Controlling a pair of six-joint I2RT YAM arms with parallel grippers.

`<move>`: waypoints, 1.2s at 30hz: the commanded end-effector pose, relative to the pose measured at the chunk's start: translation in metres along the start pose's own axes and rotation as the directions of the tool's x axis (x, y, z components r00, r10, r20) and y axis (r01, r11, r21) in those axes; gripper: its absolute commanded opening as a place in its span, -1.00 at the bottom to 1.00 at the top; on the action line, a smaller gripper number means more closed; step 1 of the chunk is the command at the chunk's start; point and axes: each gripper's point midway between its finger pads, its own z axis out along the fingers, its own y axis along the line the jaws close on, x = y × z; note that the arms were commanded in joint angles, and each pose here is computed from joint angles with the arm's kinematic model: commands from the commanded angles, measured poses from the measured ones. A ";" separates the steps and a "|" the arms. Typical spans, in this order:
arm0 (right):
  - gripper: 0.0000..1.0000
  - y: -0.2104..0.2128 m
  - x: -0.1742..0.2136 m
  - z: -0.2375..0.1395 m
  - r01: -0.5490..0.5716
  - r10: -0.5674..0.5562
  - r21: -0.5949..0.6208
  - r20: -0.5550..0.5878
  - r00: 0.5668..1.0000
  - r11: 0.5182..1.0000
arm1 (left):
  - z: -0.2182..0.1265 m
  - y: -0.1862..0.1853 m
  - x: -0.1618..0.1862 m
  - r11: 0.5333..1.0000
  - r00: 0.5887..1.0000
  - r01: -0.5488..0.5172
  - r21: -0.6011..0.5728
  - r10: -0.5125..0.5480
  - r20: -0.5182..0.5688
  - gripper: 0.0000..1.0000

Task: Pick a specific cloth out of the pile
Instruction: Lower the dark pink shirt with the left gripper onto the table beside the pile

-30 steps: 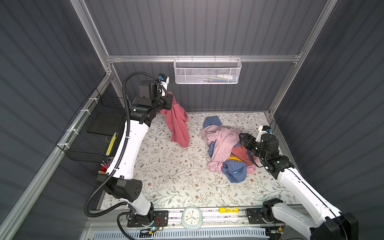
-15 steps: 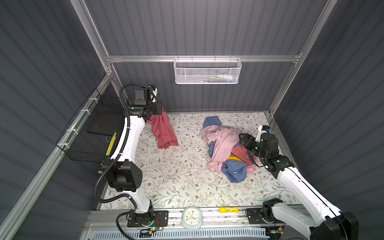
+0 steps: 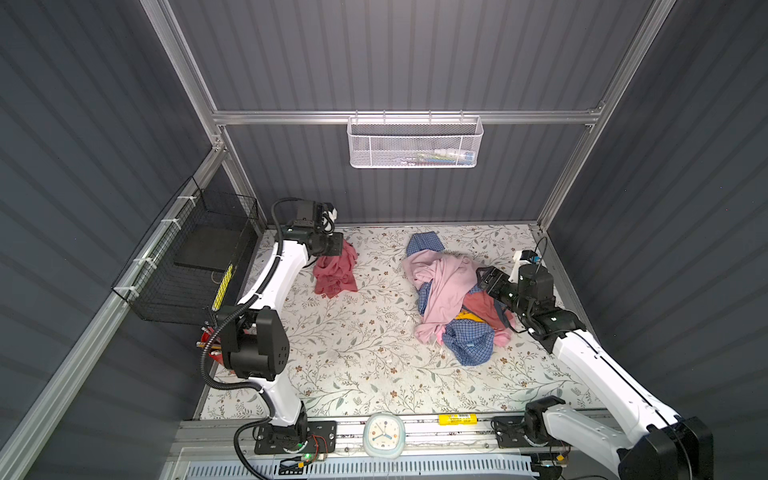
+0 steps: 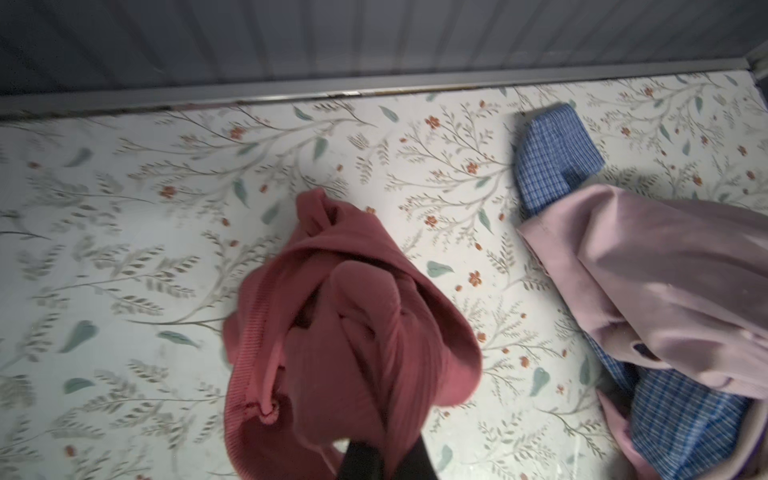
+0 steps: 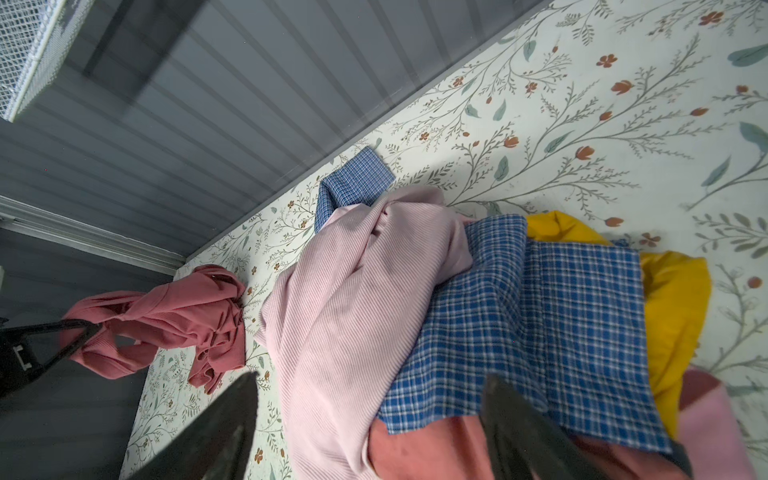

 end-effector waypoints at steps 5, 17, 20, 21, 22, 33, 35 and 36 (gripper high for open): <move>0.67 0.012 -0.005 0.000 0.002 -0.002 -0.028 -0.004 1.000 1.000 | 0.016 -0.048 0.025 0.955 0.986 0.167 0.245 -0.155 -0.068 -1.00; 0.67 0.008 -0.003 -0.003 0.005 -0.005 -0.014 -0.003 1.000 1.000 | 0.034 0.021 0.071 0.952 0.949 0.292 0.095 -0.276 -0.154 -1.00; 0.67 0.010 -0.003 -0.002 0.005 -0.006 -0.021 -0.007 1.000 1.000 | 0.041 0.040 0.071 0.959 0.948 0.283 0.027 -0.276 -0.160 -1.00; 0.67 0.011 -0.003 -0.002 0.006 -0.006 -0.021 -0.009 1.000 1.000 | 0.041 0.044 0.065 0.960 0.951 0.278 0.017 -0.273 -0.145 -1.00; 0.67 0.011 -0.003 -0.001 0.007 -0.008 -0.021 -0.010 1.000 1.000 | 0.040 0.049 0.061 0.962 0.953 0.273 0.002 -0.270 -0.134 -1.00; 0.67 0.010 -0.002 -0.002 0.016 -0.016 -0.015 -0.007 1.000 1.000 | 0.071 0.117 0.088 0.941 0.943 0.143 -0.308 -0.224 -0.247 -1.00; 0.67 0.009 -0.002 -0.002 0.017 -0.017 -0.013 -0.007 1.000 1.000 | 0.078 0.123 0.105 0.932 0.924 0.133 -0.337 -0.240 -0.297 -1.00; 0.68 0.009 -0.002 -0.002 0.017 -0.017 -0.012 -0.006 1.000 1.000 | 0.081 0.123 0.111 0.931 0.918 0.132 -0.341 -0.245 -0.312 -1.00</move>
